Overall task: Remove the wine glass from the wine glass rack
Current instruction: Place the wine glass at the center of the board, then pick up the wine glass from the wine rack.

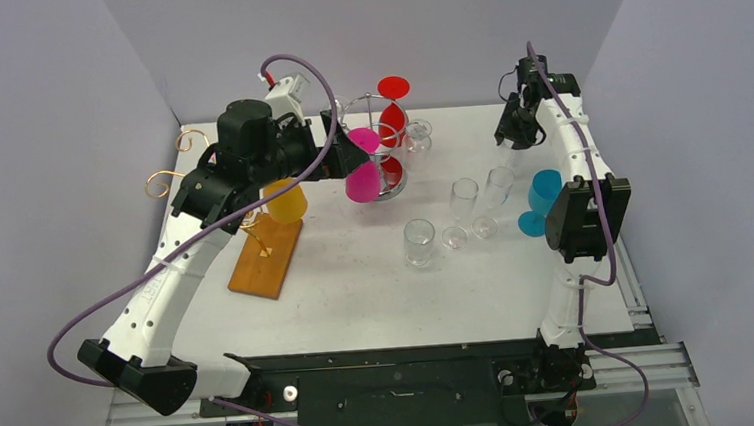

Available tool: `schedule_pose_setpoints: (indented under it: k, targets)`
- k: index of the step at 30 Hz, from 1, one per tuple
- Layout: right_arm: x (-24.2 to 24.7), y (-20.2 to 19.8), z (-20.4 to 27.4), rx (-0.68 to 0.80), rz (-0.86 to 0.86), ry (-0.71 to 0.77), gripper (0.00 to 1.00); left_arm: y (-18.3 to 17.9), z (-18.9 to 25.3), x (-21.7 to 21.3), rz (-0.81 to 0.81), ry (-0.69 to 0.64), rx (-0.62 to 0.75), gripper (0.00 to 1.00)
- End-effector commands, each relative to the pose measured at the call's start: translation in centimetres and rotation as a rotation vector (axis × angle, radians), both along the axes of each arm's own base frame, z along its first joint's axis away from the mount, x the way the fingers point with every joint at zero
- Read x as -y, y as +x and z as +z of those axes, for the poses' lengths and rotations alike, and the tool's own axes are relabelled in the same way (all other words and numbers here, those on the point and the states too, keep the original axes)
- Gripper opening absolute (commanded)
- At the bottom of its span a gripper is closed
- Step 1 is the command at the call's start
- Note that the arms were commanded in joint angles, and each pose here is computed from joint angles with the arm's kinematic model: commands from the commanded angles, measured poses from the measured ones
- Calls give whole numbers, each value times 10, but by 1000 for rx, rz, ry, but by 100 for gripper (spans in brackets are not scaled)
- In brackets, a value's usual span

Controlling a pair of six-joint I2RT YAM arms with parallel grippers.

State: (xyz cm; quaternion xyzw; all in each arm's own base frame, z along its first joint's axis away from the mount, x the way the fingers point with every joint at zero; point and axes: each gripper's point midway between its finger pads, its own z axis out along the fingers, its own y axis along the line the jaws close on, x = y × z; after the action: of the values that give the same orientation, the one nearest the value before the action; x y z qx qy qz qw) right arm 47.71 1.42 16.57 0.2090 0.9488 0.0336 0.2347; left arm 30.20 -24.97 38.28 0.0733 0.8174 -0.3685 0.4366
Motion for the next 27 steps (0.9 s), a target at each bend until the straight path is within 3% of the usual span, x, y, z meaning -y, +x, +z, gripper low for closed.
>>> schedule_pose_setpoints:
  k: [1,12,27]
  targets:
    - [4,10,45,118,-19,-5,33,-4,20,0,-2,-45,56,96]
    - [1,11,61,161,-25,7,35,-2,19,-1,14,-45,51,96]
    - [9,-13,136,323,-45,-5,41,10,43,-14,118,-54,92,96]
